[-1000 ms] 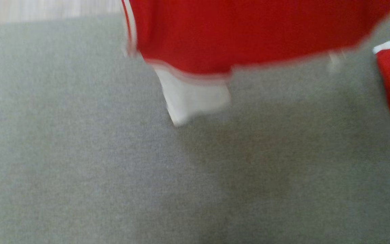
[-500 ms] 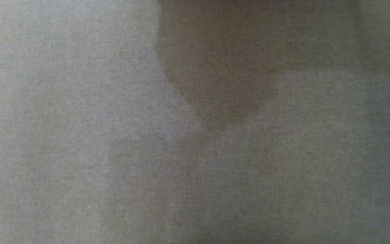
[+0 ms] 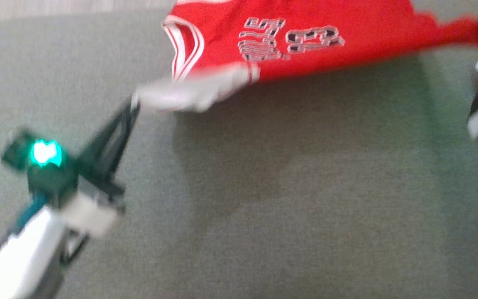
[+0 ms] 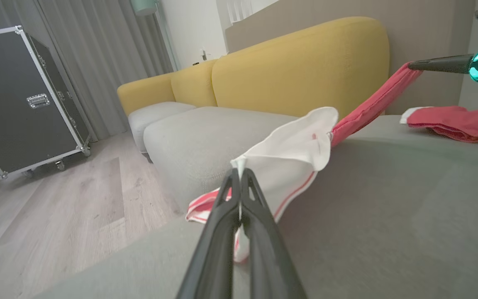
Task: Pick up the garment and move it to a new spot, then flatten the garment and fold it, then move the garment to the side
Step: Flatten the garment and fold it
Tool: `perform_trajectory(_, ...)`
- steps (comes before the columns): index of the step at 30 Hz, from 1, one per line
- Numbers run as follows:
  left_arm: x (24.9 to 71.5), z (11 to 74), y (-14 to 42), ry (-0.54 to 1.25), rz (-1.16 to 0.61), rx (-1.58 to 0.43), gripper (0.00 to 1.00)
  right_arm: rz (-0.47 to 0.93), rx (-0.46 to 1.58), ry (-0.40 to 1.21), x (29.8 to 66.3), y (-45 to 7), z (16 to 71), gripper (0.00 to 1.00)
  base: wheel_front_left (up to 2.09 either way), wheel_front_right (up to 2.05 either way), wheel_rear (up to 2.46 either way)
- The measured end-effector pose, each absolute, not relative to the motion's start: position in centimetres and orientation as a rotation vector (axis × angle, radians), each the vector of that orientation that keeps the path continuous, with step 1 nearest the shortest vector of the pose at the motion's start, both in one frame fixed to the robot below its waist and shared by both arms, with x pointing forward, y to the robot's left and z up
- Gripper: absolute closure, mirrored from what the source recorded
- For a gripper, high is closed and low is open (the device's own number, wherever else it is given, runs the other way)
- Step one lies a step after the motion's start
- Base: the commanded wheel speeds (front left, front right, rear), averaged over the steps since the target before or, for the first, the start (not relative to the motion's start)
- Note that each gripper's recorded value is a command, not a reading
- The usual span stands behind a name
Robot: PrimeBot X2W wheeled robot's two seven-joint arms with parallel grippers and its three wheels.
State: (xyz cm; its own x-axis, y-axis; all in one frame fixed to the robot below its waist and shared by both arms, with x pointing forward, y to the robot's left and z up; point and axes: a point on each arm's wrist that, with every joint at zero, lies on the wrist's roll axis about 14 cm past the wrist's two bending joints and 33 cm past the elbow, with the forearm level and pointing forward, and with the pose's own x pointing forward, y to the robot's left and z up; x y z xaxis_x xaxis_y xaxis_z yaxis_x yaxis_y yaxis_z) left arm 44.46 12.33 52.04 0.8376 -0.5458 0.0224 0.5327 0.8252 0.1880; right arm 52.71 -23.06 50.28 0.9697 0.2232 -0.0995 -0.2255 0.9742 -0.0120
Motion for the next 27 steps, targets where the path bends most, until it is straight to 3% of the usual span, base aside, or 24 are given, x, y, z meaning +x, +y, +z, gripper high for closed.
perform_trajectory(8, 34.7, 49.1, 12.7, 0.034, -0.536, 0.110, 1.00, 0.179, 0.003, 0.136, 43.0, -25.4, 48.2, 1.00, 0.00, 0.00, 0.00)
perform_trajectory(15, 30.7, 47.8, 12.8, 0.120, -0.523, 0.062, 1.00, 0.156, 0.019, 0.202, 37.2, -25.8, 45.6, 1.00, 0.00, 0.00, 0.00)
perform_trajectory(22, 31.5, 47.4, 12.8, 0.140, -0.520, 0.070, 1.00, 0.126, 0.063, 0.246, 37.1, -25.3, 44.5, 1.00, 0.00, 0.00, 0.00)
perform_trajectory(27, 35.1, 48.3, 11.9, 0.080, -0.561, 0.117, 1.00, 0.117, 0.073, 0.281, 38.4, -24.7, 43.6, 1.00, 0.00, 0.00, 0.00)
